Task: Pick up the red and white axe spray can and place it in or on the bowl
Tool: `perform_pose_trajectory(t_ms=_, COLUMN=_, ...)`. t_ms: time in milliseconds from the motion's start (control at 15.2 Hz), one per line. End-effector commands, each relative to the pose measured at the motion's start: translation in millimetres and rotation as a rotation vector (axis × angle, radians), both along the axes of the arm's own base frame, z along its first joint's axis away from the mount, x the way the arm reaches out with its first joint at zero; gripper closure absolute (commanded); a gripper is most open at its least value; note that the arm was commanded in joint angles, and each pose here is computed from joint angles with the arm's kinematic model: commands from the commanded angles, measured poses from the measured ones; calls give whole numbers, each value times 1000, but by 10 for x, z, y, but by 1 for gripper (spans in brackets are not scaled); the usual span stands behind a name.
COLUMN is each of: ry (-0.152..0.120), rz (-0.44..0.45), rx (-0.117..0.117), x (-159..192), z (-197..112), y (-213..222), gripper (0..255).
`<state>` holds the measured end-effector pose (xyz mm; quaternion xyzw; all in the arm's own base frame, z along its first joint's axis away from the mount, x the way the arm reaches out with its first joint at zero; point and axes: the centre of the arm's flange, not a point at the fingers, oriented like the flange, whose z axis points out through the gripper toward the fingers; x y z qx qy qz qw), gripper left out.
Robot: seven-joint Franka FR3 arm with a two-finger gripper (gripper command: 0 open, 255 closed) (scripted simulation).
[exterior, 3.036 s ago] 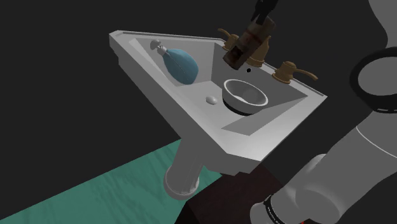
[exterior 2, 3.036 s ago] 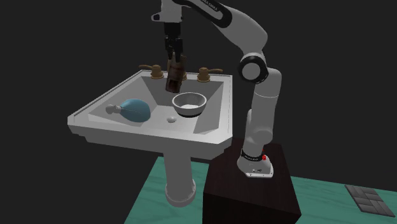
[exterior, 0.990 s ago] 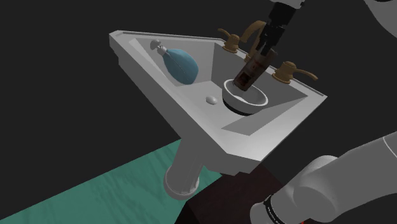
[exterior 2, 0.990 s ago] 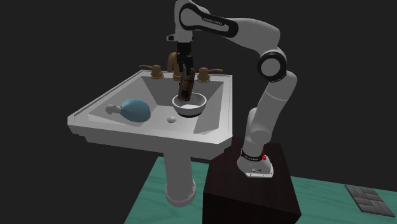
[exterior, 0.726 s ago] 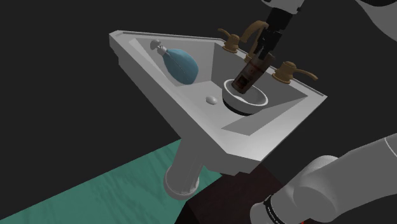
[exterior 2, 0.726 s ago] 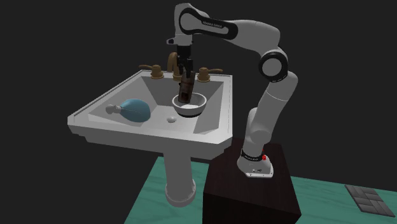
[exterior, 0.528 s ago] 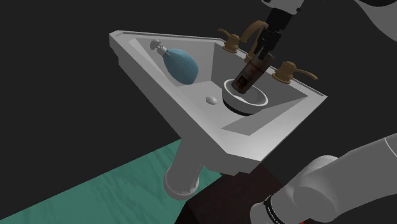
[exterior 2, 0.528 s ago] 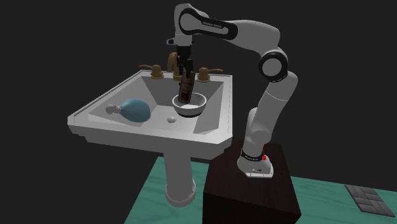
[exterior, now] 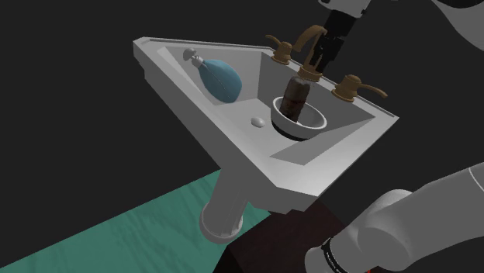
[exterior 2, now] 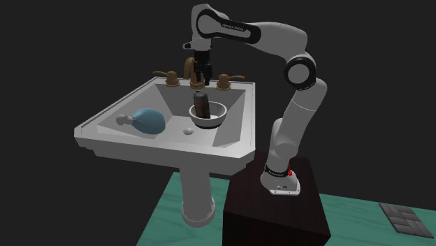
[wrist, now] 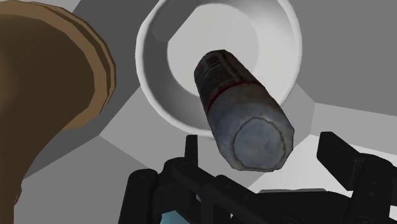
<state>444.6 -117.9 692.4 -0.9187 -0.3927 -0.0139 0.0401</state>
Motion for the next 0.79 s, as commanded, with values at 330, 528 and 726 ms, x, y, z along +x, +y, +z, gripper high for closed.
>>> perform_pose_trajectory(t_ms=330, ry=-2, rz=0, rx=0, x=1, z=505, y=-42, gripper=0)
perform_pose_trajectory(t_ms=528, ry=-2, rz=0, rx=0, x=1, z=505, y=-42, gripper=0)
perform_pose_trajectory(t_ms=726, ry=-2, rz=0, rx=0, x=1, z=505, y=-42, gripper=0)
